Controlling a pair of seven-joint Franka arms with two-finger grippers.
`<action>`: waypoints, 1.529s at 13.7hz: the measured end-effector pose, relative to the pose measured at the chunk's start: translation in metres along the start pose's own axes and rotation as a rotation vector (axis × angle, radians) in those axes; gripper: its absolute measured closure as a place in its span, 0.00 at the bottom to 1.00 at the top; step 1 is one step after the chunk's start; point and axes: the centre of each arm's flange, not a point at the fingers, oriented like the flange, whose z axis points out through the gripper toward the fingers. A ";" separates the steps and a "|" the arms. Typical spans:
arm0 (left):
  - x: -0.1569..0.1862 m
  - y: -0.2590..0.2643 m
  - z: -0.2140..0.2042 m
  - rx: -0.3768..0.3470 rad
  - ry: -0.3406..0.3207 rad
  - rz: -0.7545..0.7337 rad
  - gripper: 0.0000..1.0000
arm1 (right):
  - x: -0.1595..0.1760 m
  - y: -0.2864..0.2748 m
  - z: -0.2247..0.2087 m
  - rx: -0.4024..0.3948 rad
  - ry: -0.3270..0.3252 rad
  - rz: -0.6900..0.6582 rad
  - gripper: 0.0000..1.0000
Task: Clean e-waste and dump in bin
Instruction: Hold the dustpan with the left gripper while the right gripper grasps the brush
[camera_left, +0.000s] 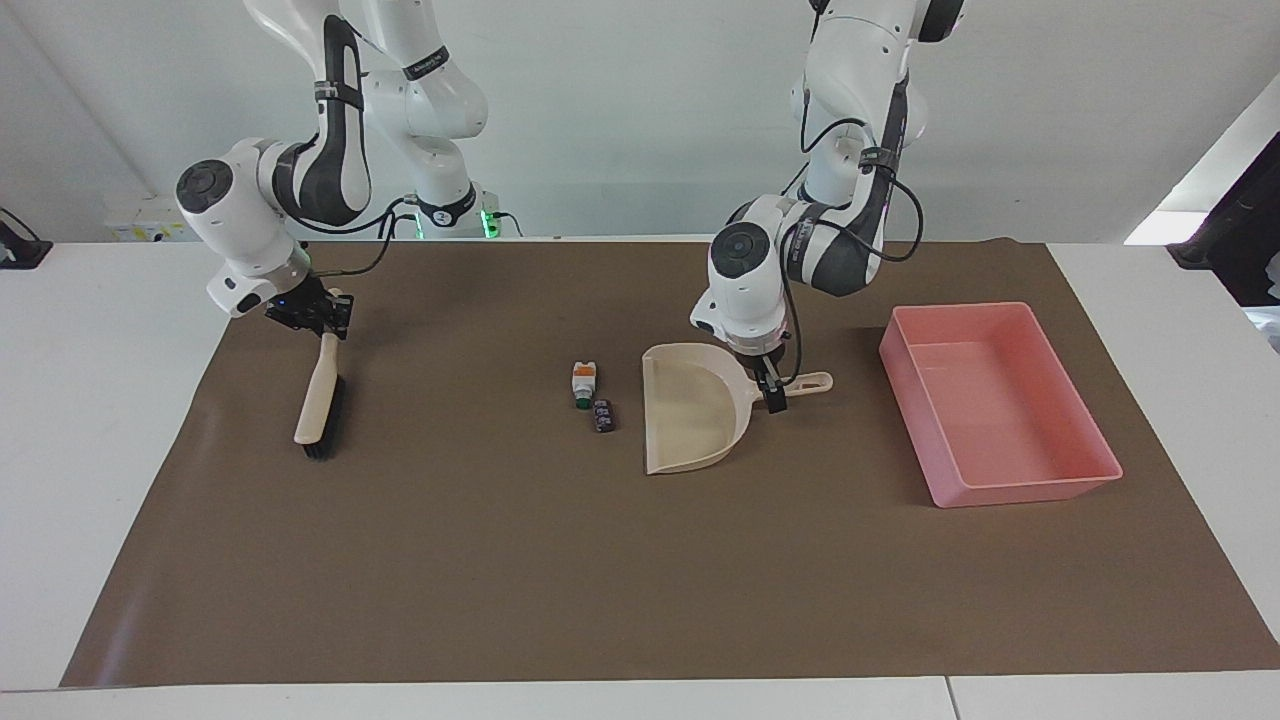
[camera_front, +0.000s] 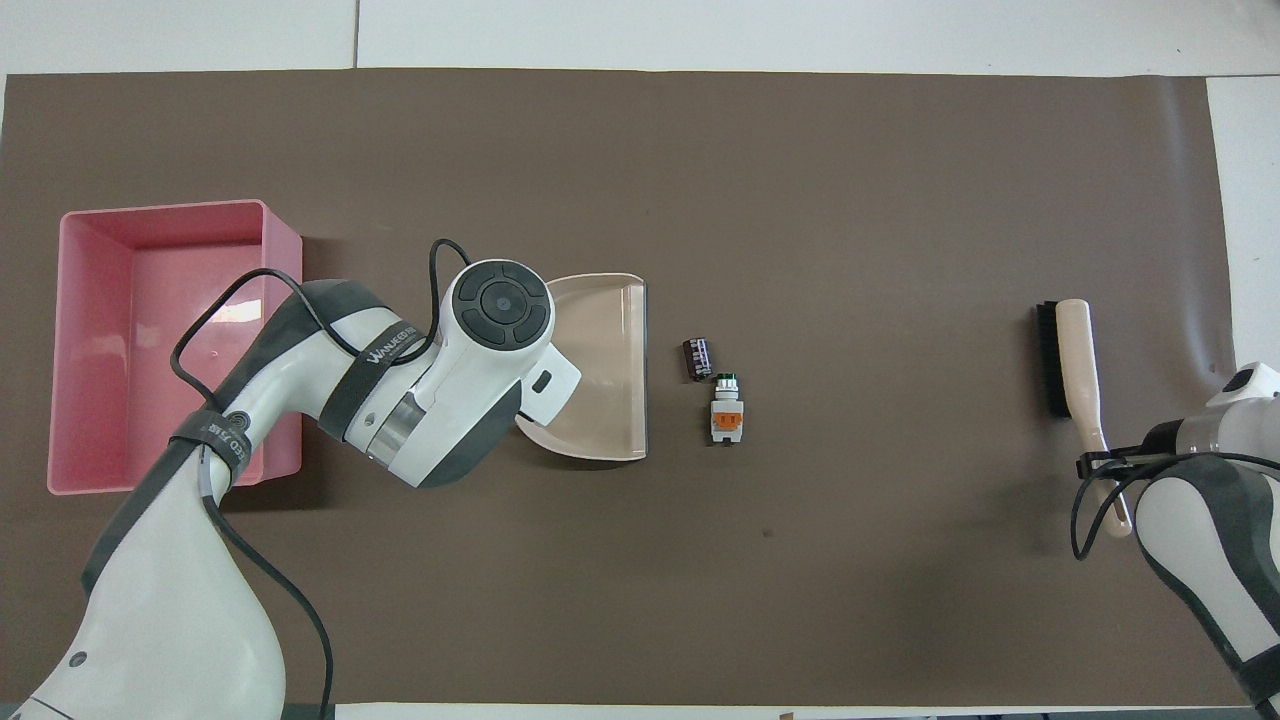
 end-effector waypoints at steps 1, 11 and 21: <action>0.000 -0.001 0.000 0.013 -0.009 -0.009 0.07 | 0.001 0.000 -0.002 -0.001 0.002 0.000 0.74; 0.011 0.009 -0.010 0.070 -0.060 -0.012 0.67 | 0.044 -0.089 -0.058 -0.028 -0.021 -0.029 0.74; 0.004 0.016 -0.045 0.073 -0.147 0.037 0.67 | 0.019 -0.316 -0.020 -0.109 -0.036 0.019 0.74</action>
